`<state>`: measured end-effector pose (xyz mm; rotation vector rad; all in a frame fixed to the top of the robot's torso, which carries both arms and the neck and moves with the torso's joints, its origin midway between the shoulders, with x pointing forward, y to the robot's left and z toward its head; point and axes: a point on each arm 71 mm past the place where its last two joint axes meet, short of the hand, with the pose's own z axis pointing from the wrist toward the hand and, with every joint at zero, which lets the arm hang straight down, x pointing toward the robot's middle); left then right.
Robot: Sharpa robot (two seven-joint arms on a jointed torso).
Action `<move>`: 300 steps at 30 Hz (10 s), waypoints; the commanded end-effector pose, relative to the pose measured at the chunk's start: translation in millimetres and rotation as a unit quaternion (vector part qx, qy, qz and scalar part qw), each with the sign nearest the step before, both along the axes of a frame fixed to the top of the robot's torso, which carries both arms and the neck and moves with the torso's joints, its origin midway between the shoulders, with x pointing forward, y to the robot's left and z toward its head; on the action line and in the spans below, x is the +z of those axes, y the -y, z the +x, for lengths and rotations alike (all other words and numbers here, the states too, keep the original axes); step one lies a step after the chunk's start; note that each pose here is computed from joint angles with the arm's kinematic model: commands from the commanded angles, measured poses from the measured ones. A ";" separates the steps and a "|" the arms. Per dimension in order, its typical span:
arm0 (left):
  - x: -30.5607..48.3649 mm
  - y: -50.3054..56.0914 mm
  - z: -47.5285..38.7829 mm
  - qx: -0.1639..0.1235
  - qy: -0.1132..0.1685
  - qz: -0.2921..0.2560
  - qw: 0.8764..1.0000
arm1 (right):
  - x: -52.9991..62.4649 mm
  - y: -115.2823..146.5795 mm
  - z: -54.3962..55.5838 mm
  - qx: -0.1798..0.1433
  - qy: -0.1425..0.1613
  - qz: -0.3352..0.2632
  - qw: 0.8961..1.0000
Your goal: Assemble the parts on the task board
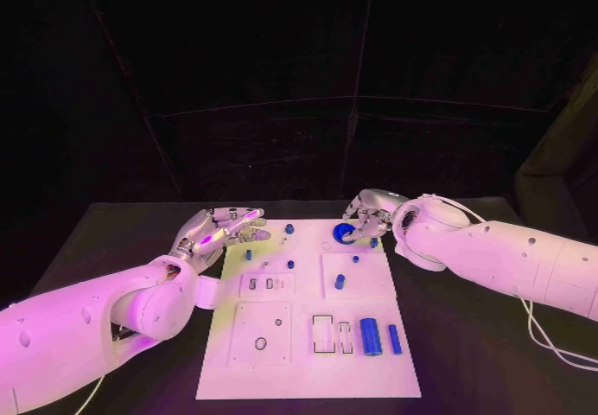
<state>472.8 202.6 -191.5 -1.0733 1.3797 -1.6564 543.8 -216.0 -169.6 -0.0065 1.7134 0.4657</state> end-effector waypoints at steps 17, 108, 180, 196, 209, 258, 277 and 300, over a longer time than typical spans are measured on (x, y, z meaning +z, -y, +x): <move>0.5 1.8 0.9 -0.008 0.003 -0.002 1.000 | -6.4 0.2 6.3 -0.020 -0.037 -0.021 0.999; 1.9 -2.8 3.4 -0.005 0.004 0.000 1.000 | 1.5 -153.6 -5.0 0.108 0.060 -0.063 0.990; 0.1 -11.8 6.4 0.003 0.000 0.006 1.000 | 14.2 -27.1 -30.1 0.065 0.058 0.096 0.992; -1.3 -10.1 10.3 0.004 0.002 0.006 1.000 | 4.5 -75.6 -25.9 0.072 0.012 0.060 0.996; -1.3 -11.3 10.9 0.006 0.002 0.007 1.000 | -7.5 -116.8 -13.4 0.080 -0.010 0.005 0.997; -1.5 -14.6 11.1 0.009 0.002 0.009 1.000 | 9.3 -116.0 -16.3 0.134 0.090 0.137 0.977; -1.4 -12.7 10.3 0.007 0.001 0.007 1.000 | 11.5 27.8 -32.1 0.092 0.043 0.176 0.979; -3.4 -12.3 13.6 0.006 0.000 0.008 1.000 | -28.6 77.3 -23.1 0.044 -0.005 0.123 0.991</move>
